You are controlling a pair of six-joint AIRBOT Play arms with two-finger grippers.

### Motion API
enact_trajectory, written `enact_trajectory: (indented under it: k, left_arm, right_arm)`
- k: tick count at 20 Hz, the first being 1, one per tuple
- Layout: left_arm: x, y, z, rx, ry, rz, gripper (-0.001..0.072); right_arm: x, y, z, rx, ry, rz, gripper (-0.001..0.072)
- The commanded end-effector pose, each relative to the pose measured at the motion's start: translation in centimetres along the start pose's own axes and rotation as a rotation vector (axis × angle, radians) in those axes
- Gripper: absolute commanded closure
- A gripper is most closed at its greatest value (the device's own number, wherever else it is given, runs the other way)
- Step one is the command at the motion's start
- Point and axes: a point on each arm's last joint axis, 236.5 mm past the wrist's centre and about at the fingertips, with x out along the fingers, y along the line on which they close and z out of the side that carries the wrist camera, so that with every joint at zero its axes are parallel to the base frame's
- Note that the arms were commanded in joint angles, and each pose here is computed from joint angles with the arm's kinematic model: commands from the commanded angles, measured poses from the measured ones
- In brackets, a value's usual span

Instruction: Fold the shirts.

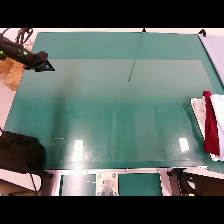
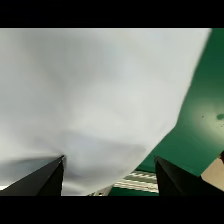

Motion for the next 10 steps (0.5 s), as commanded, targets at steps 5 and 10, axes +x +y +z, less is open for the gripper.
enact_trajectory:
  k: [5, 10]
  left_arm:
    - [-0.7, -0.1, 1.5, 0.003, -0.071, 0.017, 0.0686]
    - [-4.2, -2.8, 0.1, 0.044, -0.091, 0.020, 0.0686]
  right_arm:
    - [-6.6, 5.3, 2.1, -0.102, -0.137, 0.105, 0.0503]
    - [-15.6, 23.9, -2.3, -0.486, -0.345, 0.464, 0.0692]
